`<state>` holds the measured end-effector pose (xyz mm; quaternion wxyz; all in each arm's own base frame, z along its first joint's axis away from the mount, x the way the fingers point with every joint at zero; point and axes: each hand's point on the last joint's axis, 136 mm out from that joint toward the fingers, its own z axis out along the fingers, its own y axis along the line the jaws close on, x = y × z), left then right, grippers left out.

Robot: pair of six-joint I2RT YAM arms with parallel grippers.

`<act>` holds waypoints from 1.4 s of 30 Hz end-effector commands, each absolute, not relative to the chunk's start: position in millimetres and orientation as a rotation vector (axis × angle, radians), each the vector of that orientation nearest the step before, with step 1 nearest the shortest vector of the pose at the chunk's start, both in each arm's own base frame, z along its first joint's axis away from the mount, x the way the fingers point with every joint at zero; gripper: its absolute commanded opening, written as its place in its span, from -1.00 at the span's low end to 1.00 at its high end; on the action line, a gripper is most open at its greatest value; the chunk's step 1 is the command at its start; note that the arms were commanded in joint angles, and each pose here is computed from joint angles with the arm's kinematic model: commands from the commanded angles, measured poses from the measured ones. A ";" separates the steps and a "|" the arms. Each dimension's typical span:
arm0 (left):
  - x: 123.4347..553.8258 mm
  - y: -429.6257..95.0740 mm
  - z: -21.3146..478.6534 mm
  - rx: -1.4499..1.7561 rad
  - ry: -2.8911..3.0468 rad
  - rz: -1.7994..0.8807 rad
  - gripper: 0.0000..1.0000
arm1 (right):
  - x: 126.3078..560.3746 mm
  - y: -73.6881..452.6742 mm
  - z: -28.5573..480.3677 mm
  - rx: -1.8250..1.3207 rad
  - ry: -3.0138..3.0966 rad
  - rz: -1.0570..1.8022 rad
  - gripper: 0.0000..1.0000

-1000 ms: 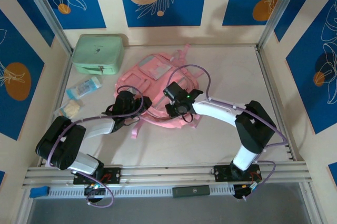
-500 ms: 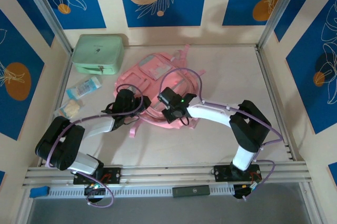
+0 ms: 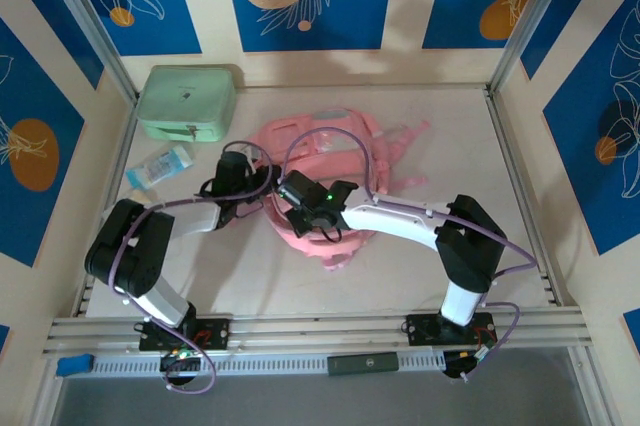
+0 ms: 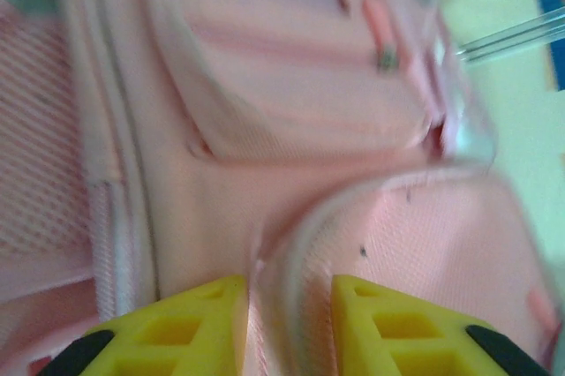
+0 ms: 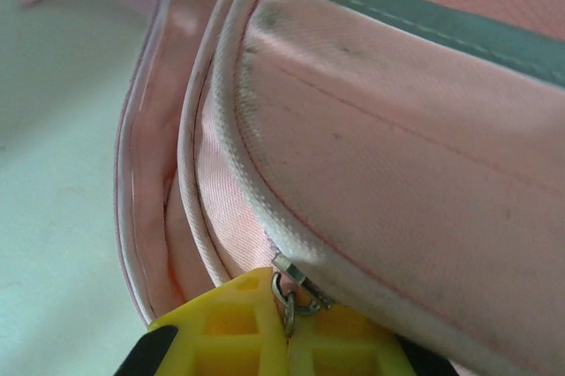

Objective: Pack the student bag
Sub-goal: Zip the student bag at the center of the table.

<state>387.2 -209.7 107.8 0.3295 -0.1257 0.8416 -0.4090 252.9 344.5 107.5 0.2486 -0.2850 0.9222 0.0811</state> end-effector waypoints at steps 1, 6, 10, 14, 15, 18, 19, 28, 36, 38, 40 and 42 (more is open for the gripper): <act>388.7 -213.9 140.2 -0.254 2.102 -1.210 -0.23 | 242.1 350.9 116.4 -0.728 2.569 0.268 -1.00; 351.8 -210.5 130.3 -0.393 2.202 -1.224 -0.16 | 239.0 339.0 111.0 -0.642 2.626 0.336 -1.00; 323.9 -215.8 123.7 -0.507 2.239 -1.244 -0.14 | 236.3 337.3 107.6 -0.631 2.641 0.349 -1.00; 302.5 -226.8 119.2 -0.609 2.247 -1.303 -0.06 | 235.2 339.6 107.6 -0.624 2.641 0.363 -1.00; 299.9 -227.4 119.2 -0.629 2.241 -1.303 -0.05 | 235.3 340.0 107.7 -0.623 2.640 0.366 -1.00; 295.9 -230.3 117.4 -0.665 2.250 -1.280 -0.08 | 235.3 340.8 107.5 -0.621 2.639 0.365 -1.00; 295.7 -229.6 114.2 -0.692 2.255 -1.263 -0.12 | 235.5 341.4 107.9 -0.619 2.638 0.369 -1.00; 304.4 -225.1 107.9 -0.757 2.207 -1.211 -0.85 | 238.9 333.7 112.6 -0.565 2.649 0.315 -1.00; 310.2 -204.3 115.2 -0.674 2.241 -1.070 -1.00 | 229.4 301.0 121.2 -0.493 2.729 0.182 -1.00; 312.5 -190.2 116.4 -0.651 2.260 -1.004 -1.00 | 224.2 284.1 119.1 -0.459 2.764 0.146 -1.00; 313.0 -180.0 117.0 -0.598 2.311 -0.930 -1.00 | 220.3 267.5 117.0 -0.427 2.783 0.122 -1.00; 314.2 -173.6 120.1 -0.549 2.339 -0.886 -1.00 | 219.3 252.7 116.8 -0.395 2.788 0.121 -1.00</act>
